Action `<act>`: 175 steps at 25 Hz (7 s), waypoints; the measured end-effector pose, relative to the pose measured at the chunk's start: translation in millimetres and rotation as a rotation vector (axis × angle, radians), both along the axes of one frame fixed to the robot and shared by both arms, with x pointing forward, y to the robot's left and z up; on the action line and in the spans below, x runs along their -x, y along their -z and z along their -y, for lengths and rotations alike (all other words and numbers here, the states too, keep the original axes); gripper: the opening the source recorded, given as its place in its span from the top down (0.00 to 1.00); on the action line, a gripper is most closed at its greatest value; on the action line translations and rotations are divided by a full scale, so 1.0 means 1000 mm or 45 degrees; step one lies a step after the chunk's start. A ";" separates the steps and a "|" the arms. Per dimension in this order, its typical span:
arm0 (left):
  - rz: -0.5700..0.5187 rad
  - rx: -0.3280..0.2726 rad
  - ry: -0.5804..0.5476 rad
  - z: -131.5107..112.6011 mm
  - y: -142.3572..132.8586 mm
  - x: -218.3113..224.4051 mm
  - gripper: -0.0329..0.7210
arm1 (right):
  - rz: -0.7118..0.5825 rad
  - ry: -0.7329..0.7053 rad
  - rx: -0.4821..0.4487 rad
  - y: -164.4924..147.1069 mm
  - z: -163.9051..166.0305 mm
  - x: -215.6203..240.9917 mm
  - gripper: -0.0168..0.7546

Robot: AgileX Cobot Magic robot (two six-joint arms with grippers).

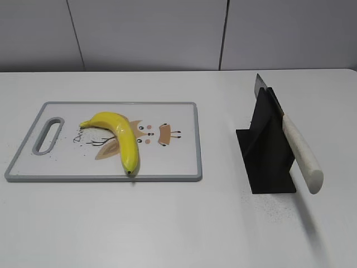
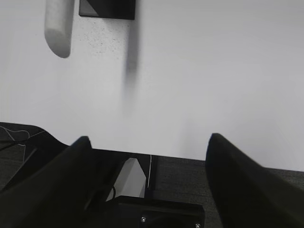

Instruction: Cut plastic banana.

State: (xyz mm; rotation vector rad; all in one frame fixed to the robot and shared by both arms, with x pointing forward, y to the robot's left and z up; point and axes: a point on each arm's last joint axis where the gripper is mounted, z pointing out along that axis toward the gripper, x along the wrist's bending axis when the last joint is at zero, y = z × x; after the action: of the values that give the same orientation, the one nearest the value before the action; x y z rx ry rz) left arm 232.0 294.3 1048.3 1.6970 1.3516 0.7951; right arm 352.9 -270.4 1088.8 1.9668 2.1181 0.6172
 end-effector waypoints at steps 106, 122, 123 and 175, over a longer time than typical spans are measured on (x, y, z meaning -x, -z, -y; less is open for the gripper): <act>-0.003 -0.080 0.030 0.005 -0.033 -0.043 0.18 | 0.091 -1.320 0.410 -0.014 -0.101 -0.189 0.77; -0.007 -0.476 0.264 0.023 -0.115 -0.180 0.18 | 0.256 -1.599 0.332 -0.011 -0.147 -0.245 0.77; -0.016 -0.498 0.293 0.025 -0.120 -0.190 0.18 | 0.252 -1.617 0.319 -0.007 -0.149 -0.246 0.77; -0.399 -0.817 1.323 0.109 -0.015 -0.338 0.93 | 0.256 -1.847 -0.019 0.068 -0.195 -0.280 0.77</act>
State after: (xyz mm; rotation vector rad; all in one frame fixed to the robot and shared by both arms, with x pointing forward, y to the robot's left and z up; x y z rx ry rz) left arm 569.5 185.0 1062.9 2.7130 0.1974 0.3372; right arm 632.7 -75.2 1020.9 0.0054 3.0293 0.8897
